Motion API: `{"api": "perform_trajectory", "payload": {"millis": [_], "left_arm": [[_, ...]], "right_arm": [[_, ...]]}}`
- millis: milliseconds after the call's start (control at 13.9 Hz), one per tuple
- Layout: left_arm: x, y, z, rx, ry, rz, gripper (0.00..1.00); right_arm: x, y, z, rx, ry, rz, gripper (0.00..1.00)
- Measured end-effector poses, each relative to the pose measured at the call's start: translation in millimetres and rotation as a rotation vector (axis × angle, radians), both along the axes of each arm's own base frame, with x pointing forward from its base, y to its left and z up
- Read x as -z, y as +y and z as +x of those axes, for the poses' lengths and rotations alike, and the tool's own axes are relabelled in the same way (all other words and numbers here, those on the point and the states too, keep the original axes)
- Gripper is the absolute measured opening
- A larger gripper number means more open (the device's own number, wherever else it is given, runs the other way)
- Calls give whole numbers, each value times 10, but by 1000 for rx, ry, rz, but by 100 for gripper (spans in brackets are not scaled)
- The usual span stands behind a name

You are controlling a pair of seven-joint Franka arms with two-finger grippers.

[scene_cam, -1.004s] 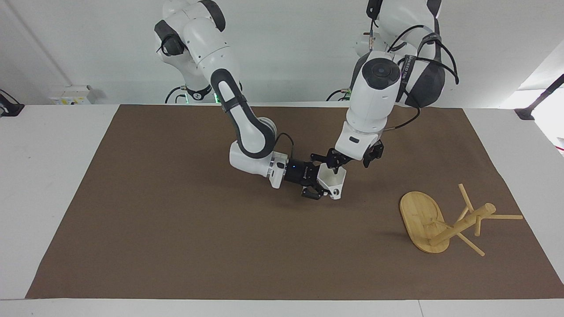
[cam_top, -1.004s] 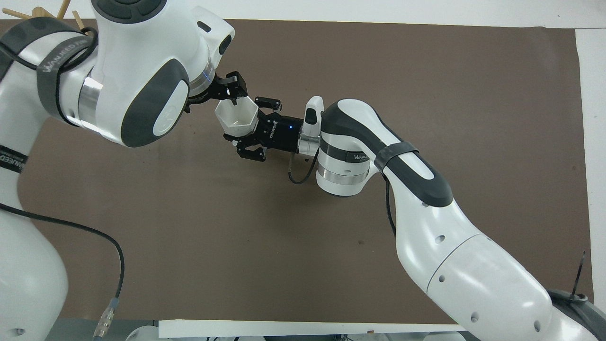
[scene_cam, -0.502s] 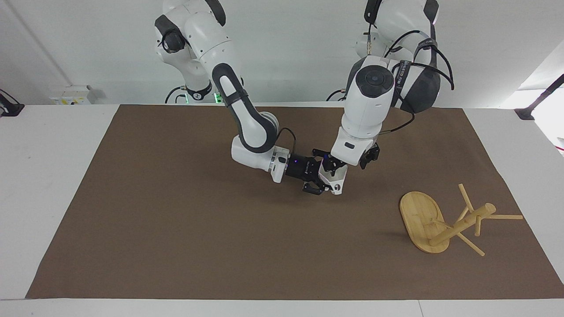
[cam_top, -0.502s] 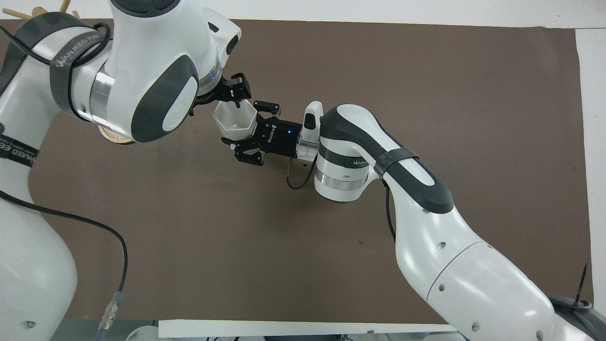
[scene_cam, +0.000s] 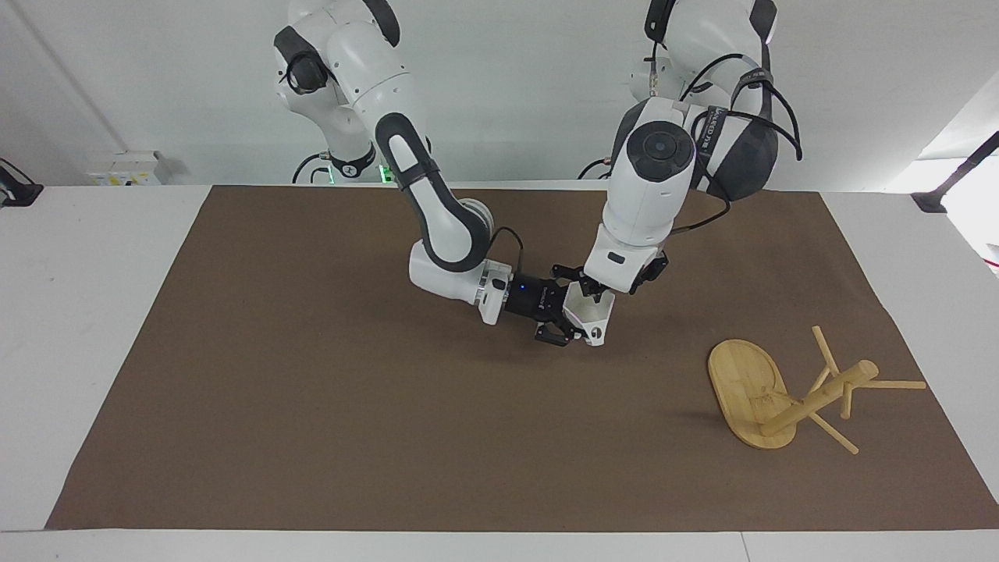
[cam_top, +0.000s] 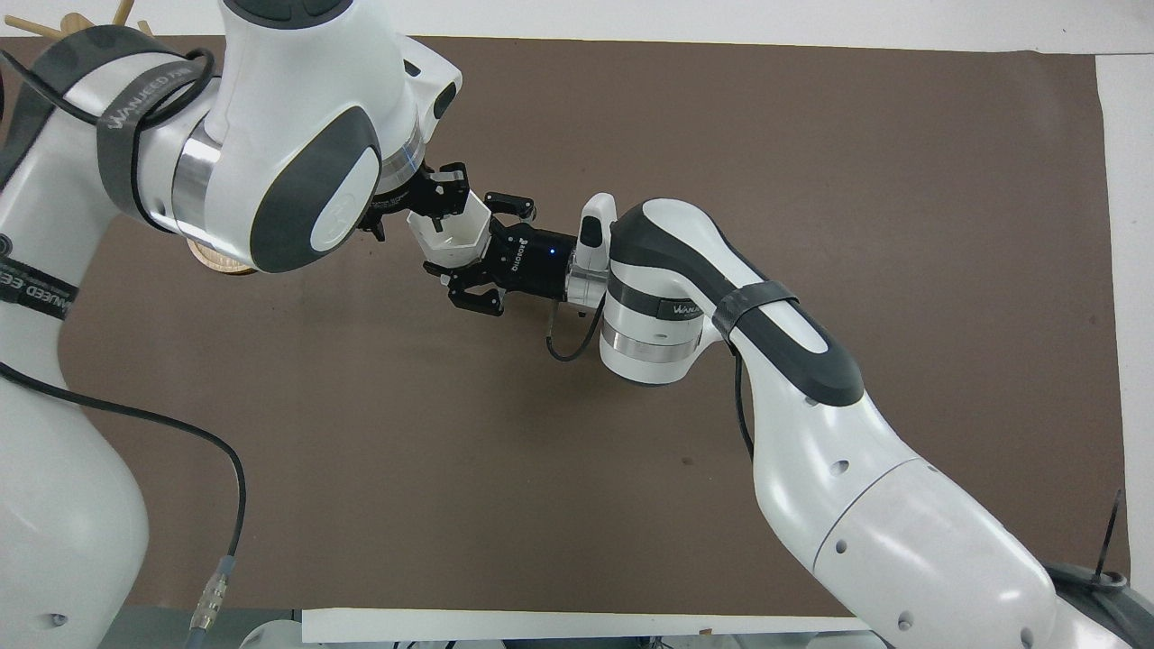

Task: Hang cup on rack
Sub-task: 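Grasp the mug with the left gripper from the right gripper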

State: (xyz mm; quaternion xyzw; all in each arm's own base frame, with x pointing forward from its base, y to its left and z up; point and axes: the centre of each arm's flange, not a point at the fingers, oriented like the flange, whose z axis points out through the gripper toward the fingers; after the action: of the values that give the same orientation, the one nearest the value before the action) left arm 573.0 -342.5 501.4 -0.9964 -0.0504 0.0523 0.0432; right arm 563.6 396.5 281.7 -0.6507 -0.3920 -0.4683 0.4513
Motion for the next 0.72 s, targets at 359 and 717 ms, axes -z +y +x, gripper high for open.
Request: {"api": "perform_trajectory", "payload": {"millis": [359, 717], "left_arm": [[85, -101, -81, -198, 13, 12, 60], [148, -141, -145, -313, 17, 36, 32]], "right_arm": [[2, -1, 0, 0, 0, 0, 77], [2, -1, 0, 0, 0, 0, 77]]}}
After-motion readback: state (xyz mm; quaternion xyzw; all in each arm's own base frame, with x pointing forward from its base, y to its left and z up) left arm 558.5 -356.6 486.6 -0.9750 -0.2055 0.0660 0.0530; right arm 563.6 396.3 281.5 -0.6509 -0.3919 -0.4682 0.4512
